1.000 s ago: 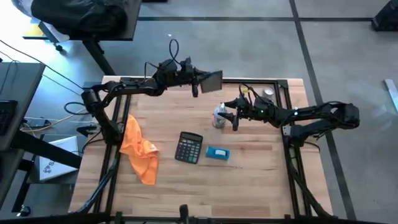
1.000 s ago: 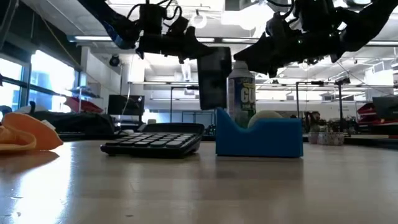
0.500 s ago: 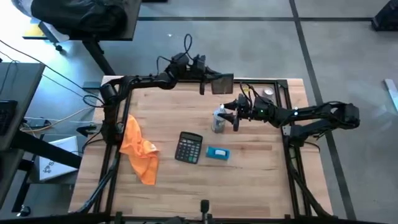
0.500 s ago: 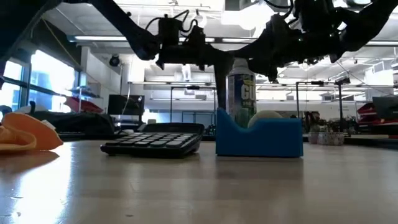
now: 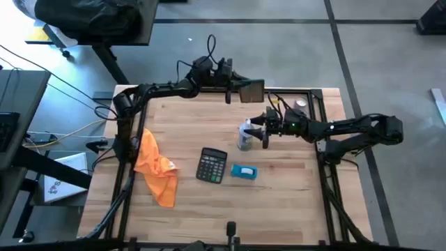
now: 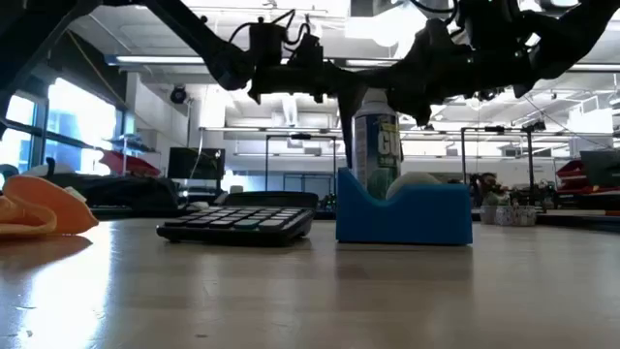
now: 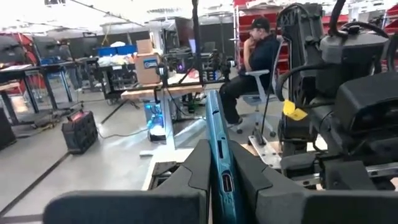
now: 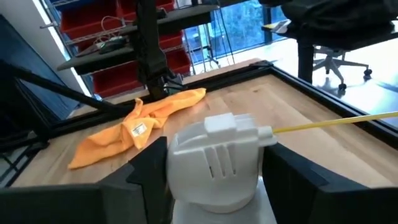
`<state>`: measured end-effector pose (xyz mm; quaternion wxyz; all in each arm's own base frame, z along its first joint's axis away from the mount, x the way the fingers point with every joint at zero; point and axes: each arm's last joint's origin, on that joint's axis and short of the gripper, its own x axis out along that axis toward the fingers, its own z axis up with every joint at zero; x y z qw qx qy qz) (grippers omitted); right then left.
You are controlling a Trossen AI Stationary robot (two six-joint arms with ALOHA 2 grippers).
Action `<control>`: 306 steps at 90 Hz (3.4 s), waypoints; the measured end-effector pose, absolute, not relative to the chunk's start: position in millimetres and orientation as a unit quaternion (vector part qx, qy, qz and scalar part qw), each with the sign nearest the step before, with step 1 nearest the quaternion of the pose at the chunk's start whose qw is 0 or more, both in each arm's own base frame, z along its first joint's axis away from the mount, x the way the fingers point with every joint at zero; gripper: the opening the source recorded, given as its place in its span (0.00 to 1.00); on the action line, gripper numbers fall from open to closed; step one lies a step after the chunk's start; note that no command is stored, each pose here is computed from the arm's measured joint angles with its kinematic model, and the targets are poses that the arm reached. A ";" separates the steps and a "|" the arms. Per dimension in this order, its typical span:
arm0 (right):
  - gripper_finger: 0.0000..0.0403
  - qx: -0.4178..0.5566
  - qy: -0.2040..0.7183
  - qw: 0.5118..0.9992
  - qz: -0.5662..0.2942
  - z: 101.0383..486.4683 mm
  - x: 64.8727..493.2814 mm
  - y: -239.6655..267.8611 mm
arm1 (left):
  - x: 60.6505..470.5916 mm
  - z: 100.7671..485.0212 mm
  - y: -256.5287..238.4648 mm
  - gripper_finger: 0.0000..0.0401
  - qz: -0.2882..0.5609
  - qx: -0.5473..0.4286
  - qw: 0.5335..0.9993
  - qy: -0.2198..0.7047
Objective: Apply microfiber cloth
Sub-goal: Spray the front of the cellphone with spray bottle
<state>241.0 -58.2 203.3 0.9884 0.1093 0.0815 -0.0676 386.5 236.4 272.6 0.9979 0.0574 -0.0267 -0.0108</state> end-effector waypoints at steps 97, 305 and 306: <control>0.56 0.113 0.074 0.989 -0.062 203.8 242.1 -54.1 | 387.3 275.4 235.0 0.02 -0.012 0.067 0.997 -0.039; 0.53 0.157 0.070 0.983 -0.061 204.1 243.0 -53.8 | 373.7 289.7 263.4 0.02 -0.011 -0.106 0.994 -0.029; 0.51 0.157 0.070 0.983 -0.062 204.2 243.0 -53.9 | 373.7 289.7 263.4 0.02 -0.011 -0.106 0.994 -0.029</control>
